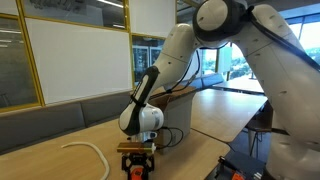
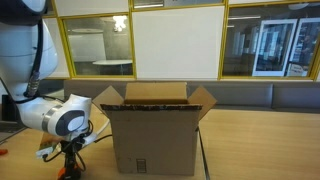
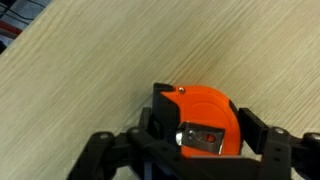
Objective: Pick up the toy, measuring tapes and the white rope from the table and put them in the box.
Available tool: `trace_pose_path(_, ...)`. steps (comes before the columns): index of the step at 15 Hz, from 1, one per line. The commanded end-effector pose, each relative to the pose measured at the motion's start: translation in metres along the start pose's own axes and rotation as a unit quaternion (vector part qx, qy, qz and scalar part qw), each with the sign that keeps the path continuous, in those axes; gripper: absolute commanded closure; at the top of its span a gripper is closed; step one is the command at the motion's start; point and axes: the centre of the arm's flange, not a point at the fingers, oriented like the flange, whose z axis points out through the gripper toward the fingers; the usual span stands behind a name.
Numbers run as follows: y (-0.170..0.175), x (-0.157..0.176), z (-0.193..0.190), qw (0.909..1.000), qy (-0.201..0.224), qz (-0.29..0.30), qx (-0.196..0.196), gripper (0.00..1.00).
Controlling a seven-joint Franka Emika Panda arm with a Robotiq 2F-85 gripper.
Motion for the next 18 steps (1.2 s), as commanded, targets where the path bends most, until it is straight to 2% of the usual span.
trace_pose_path(1,0.012,0.000,-0.032,0.9997,0.021,0.003,0.016,0.39)
trace_pose_path(6,0.019,-0.018,-0.079,0.9976,0.062,-0.007,0.031,0.39)
trace_pose_path(10,0.026,-0.055,-0.139,0.9906,0.125,-0.041,0.037,0.39)
trace_pose_path(12,0.030,-0.074,-0.171,0.9836,0.166,-0.056,0.045,0.39)
trace_pose_path(18,0.046,-0.136,-0.271,0.9483,0.307,-0.061,0.050,0.39)
